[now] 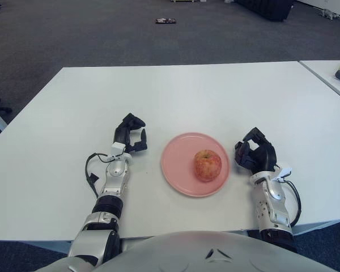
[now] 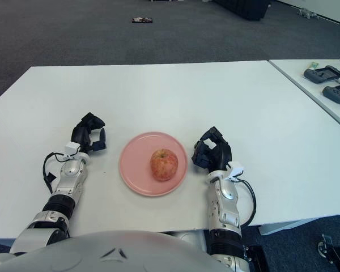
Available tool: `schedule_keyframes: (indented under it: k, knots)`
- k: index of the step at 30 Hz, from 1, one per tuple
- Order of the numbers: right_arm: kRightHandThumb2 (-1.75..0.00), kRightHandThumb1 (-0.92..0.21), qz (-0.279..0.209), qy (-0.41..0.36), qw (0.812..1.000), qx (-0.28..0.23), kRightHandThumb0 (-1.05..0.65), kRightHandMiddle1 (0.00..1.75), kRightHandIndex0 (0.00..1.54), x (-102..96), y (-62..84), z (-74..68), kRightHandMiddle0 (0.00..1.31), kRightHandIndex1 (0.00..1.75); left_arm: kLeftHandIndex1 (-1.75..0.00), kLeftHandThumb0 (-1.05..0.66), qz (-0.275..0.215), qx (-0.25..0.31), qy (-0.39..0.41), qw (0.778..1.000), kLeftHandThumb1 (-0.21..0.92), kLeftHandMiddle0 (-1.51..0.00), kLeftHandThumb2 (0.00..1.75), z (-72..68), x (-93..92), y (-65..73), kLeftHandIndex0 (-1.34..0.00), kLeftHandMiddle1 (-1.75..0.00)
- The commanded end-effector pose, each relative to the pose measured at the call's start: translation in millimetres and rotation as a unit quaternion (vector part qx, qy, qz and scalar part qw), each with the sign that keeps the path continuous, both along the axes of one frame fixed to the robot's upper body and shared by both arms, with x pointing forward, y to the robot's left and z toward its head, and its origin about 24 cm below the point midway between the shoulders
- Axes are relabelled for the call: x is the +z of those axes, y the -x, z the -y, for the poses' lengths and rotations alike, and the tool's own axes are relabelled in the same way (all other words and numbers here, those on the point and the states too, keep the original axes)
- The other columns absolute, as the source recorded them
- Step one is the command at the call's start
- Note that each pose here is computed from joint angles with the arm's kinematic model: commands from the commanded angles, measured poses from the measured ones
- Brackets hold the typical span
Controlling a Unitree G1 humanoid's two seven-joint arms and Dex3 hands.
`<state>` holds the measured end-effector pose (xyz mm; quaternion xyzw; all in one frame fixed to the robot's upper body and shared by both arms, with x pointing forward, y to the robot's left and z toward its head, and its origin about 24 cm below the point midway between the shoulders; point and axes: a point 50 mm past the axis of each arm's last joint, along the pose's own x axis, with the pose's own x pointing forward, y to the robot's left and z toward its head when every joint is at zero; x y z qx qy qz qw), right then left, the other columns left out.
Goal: Put the apple into the plate.
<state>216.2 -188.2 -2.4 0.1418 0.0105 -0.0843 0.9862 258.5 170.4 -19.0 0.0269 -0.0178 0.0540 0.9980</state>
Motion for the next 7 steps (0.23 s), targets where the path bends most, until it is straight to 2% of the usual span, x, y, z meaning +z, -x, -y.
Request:
schedule_keyframes:
  k: [1,7]
  knots:
    - [-1.49,-0.18,-0.032,-0.008,0.999,0.001,-0.54,1.75,1.34,-12.0,3.7,0.1,0.73,1.75,-1.75,-0.56,-0.064,0.008,0.004,0.998,0.15,-1.35,1.54,2.7,-23.5,19.3,-0.76,-1.75]
    - [-1.49,-0.19,-0.033,-0.01,0.999,-0.001,-0.54,1.75,1.32,-12.5,3.2,1.0,0.72,1.75,-1.75,-0.54,-0.085,0.025,0.012,0.996,0.19,-1.28,1.49,4.0,-27.5,21.6,-0.72,-1.75]
